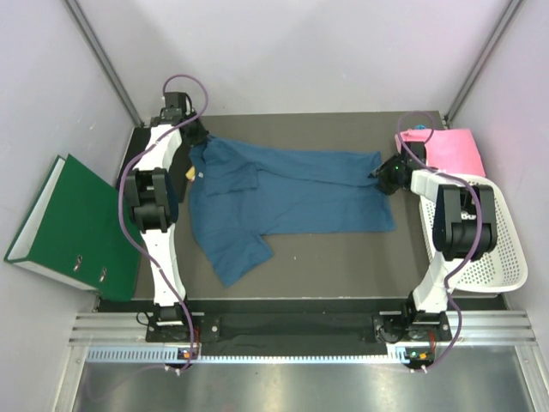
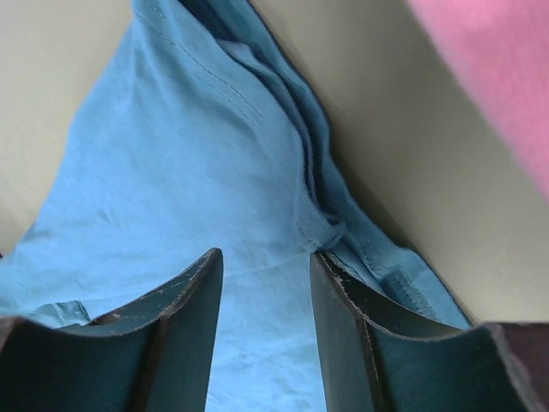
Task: Fold and stack the t-shirts
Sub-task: Fold the flattened tshirt in 1/3 of the way
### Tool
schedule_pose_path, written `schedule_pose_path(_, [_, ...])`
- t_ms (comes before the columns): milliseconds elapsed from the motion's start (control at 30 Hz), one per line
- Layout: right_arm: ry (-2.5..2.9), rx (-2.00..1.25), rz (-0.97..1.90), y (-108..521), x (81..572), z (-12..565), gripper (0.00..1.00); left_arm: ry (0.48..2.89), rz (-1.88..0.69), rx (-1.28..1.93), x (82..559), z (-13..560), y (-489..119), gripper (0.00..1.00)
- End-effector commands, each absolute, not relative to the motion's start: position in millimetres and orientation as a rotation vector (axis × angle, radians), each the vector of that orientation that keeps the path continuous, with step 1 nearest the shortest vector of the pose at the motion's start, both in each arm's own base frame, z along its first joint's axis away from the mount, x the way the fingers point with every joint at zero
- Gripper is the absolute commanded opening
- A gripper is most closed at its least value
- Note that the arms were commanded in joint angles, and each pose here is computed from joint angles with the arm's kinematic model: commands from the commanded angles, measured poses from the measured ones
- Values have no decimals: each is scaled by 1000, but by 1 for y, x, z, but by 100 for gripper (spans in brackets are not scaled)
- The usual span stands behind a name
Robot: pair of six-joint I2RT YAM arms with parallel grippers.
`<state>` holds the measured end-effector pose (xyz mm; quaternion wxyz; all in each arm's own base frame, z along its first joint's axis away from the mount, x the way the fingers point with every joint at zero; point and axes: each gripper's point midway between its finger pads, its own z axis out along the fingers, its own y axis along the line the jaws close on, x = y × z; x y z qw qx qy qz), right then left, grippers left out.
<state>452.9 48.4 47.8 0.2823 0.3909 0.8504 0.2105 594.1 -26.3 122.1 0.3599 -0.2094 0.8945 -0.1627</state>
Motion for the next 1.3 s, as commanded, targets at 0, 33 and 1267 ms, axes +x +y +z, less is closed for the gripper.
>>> schedule_pose_path(0, [2166,1026,605,41,482,75,45,2293,-416,-514,597,125,-23,0])
schedule_pose_path(33, [2161,1022,605,41,485,77,45,2295,-415,-518,596,124,-22,0])
schedule_pose_path(1267, [1917,608,740,56,576,160,0,2208,-374,-541,603,163,-7,0])
